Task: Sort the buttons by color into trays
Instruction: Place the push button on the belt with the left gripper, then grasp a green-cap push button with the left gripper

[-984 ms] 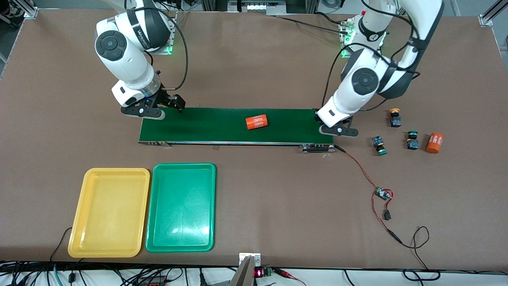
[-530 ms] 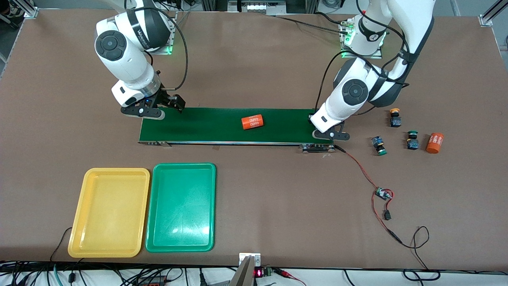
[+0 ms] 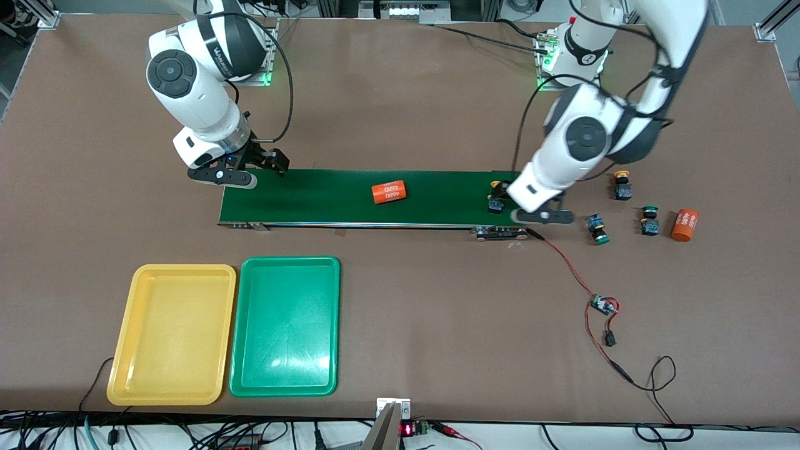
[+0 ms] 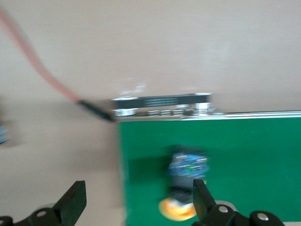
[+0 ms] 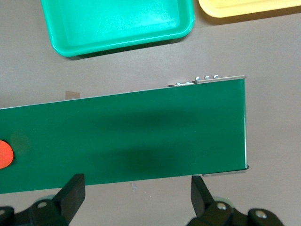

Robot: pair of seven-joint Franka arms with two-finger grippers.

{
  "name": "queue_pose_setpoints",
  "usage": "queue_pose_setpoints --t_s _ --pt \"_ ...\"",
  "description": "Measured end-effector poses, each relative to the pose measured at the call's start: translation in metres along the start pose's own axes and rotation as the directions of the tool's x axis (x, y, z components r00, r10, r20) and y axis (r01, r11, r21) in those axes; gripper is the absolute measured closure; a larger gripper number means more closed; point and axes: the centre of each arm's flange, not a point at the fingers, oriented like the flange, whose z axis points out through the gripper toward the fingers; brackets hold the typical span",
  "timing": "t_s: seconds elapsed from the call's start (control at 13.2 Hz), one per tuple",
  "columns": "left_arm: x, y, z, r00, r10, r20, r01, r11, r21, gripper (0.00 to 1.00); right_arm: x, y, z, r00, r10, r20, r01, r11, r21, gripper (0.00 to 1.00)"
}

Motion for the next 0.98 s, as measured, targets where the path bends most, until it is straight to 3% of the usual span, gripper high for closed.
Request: queue_pose_setpoints --t_s 0.45,0.98 --pt "0.008 -0.151 0.008 0.987 -0.081 0.139 0.08 0.997 0.011 0.0 0.006 0.01 -0.005 1.0 0.019 -0.004 -0.019 1.0 0.003 0.0" --pt "-0.006 -0.273 0.045 0.978 0.028 0.204 -0.014 0.998 -0.069 0.0 0.005 0.012 -0.005 1.0 0.021 0.005 -0.021 1.0 -0.002 0.0"
